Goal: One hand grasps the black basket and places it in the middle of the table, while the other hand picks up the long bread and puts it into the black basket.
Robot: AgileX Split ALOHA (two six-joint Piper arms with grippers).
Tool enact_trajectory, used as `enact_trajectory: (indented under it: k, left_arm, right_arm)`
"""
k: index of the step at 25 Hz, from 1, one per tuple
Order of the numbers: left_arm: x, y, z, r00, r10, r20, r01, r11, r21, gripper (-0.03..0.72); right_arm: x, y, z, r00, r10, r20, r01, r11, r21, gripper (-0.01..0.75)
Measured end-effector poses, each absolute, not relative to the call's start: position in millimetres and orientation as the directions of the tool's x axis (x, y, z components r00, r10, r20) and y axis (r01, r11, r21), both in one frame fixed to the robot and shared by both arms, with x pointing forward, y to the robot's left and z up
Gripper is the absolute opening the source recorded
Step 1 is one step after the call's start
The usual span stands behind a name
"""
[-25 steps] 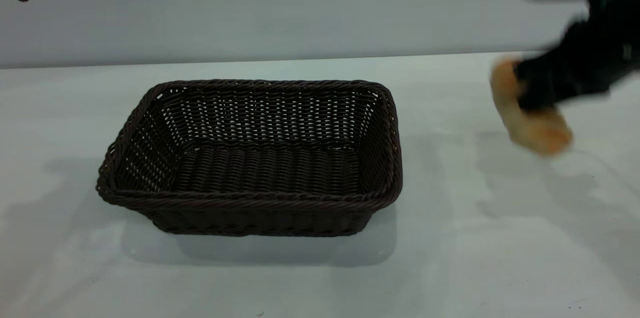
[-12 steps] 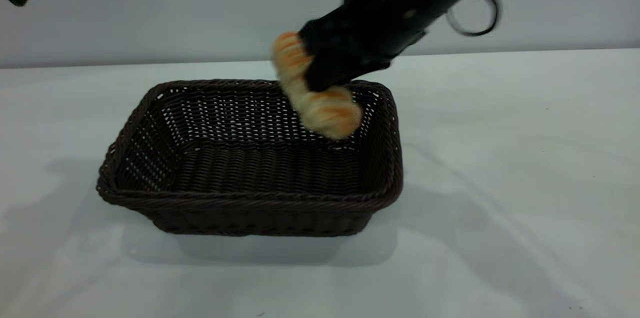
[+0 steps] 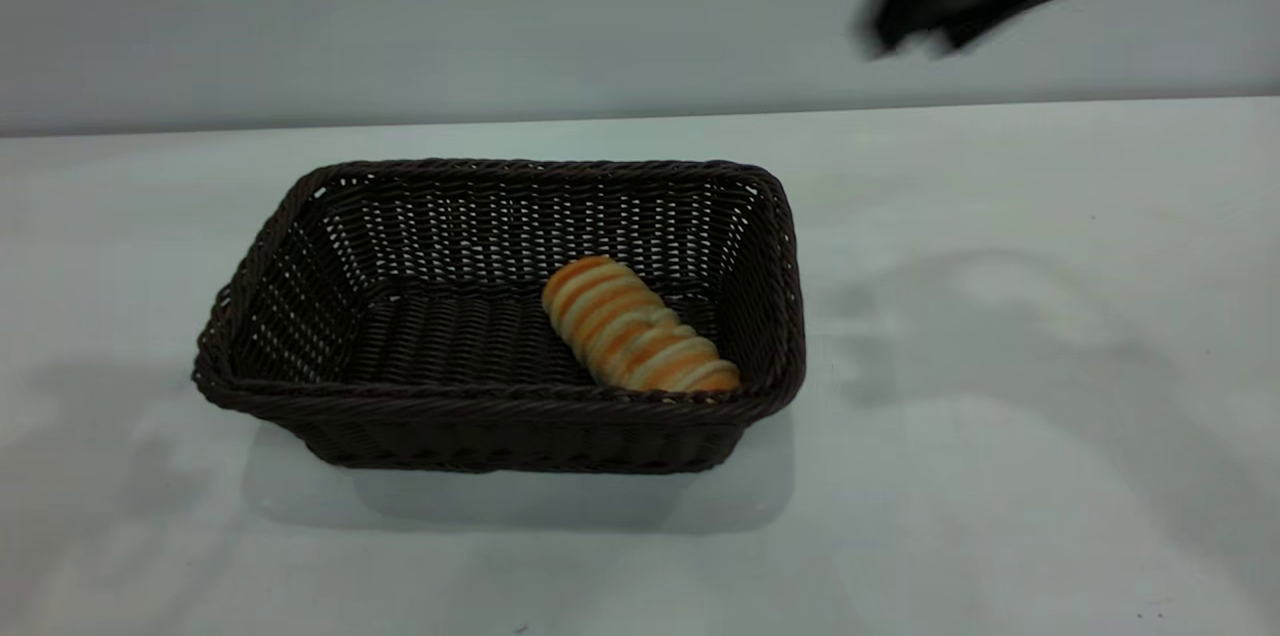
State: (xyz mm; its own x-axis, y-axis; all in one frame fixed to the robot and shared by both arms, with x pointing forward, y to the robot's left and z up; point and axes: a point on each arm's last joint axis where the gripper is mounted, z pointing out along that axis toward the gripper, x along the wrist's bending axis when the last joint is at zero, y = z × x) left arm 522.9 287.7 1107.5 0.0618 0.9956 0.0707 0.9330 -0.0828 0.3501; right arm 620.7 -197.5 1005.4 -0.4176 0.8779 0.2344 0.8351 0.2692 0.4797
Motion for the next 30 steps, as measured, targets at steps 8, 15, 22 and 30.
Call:
enact_trajectory:
  k: [8, 15, 22, 30]
  left_arm:
    - [459.2, 298.0, 1107.9, 0.028, 0.992, 0.126, 0.912, -0.077, 0.404, 0.505]
    - [392.3, 301.1, 1102.6, 0.004, 0.995, 0.096, 0.866, -0.051, 0.497, 0.505]
    - [332.6, 301.5, 1096.2, 0.002, 0.999, 0.039, 0.783, -0.026, 0.621, 0.505]
    - [292.4, 303.7, 1072.7, 0.000, 1.000, 0.026, 0.730, -0.018, 0.684, 0.505]
  right_arm:
    - [539.2, -264.2, 1070.4, -0.213, 0.977, -0.022, 0.922, 0.208, 0.326, 0.423]
    - [429.6, -273.8, 1092.6, -0.185, 0.983, 0.005, 0.879, 0.163, 0.448, 0.421]
    - [337.2, -283.9, 1085.4, -0.190, 0.982, -0.008, 0.788, 0.157, 0.595, 0.421]
    - [289.1, -286.9, 1064.9, -0.221, 0.975, -0.010, 0.729, 0.172, 0.662, 0.421]
